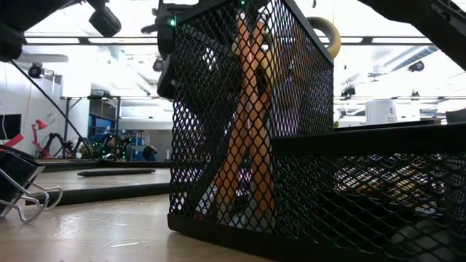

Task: Pick and place office supplies into organizer
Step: Put the eraser into the desk organizer

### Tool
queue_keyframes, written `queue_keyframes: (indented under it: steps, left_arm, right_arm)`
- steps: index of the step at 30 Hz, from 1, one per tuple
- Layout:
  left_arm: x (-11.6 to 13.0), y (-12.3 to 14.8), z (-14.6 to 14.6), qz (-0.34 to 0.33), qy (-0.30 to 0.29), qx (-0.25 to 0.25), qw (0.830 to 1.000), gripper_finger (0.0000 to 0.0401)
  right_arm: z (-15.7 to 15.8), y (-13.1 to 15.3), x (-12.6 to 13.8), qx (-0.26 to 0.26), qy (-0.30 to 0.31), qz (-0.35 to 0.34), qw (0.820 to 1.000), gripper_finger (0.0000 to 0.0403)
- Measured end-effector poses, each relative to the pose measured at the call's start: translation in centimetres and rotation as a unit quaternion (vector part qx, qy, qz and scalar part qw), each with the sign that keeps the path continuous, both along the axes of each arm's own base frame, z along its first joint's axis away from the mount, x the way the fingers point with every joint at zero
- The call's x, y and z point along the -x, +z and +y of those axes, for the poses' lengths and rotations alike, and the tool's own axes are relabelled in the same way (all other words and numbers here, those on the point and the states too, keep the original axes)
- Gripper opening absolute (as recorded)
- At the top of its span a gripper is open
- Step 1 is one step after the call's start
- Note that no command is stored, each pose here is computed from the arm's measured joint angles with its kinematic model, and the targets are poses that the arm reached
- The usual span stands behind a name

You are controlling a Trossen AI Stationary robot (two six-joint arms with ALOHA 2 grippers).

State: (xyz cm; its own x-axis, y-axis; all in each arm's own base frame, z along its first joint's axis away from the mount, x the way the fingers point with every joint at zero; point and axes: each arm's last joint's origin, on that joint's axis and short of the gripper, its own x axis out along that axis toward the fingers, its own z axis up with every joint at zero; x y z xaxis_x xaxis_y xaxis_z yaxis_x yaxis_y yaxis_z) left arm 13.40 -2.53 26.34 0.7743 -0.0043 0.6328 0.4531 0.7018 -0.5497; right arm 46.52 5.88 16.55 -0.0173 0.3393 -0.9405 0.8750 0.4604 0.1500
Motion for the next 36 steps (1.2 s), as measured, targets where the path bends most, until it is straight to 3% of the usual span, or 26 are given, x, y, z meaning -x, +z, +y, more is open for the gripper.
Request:
queue_keyframes:
  steps: [4,13,18,36]
  left_arm:
    - [0.1,0.1,0.0,-0.003,0.0,0.0,1.0,0.0191]
    - [0.1,0.1,0.0,-0.005,0.0,0.001,1.0,0.0191]
    - [0.2,0.2,0.0,-0.009,-0.002,0.0,1.0,0.0191]
    - [0.4,0.4,0.1,-0.015,-0.002,0.001,1.0,0.0191]
  right_arm:
    - [-0.1,-0.7,0.3,-0.025,-0.002,0.016,1.0,0.0278]
    - [-0.7,-1.7,0.4,-0.013,-0.009,0.014,1.0,0.0261]
    - [-0.7,-2.5,0.5,-0.037,-0.015,0.022,0.999,0.026]
    - [-1.3,-4.0,0.6,-0.026,-0.027,0.006,0.999,0.0231]
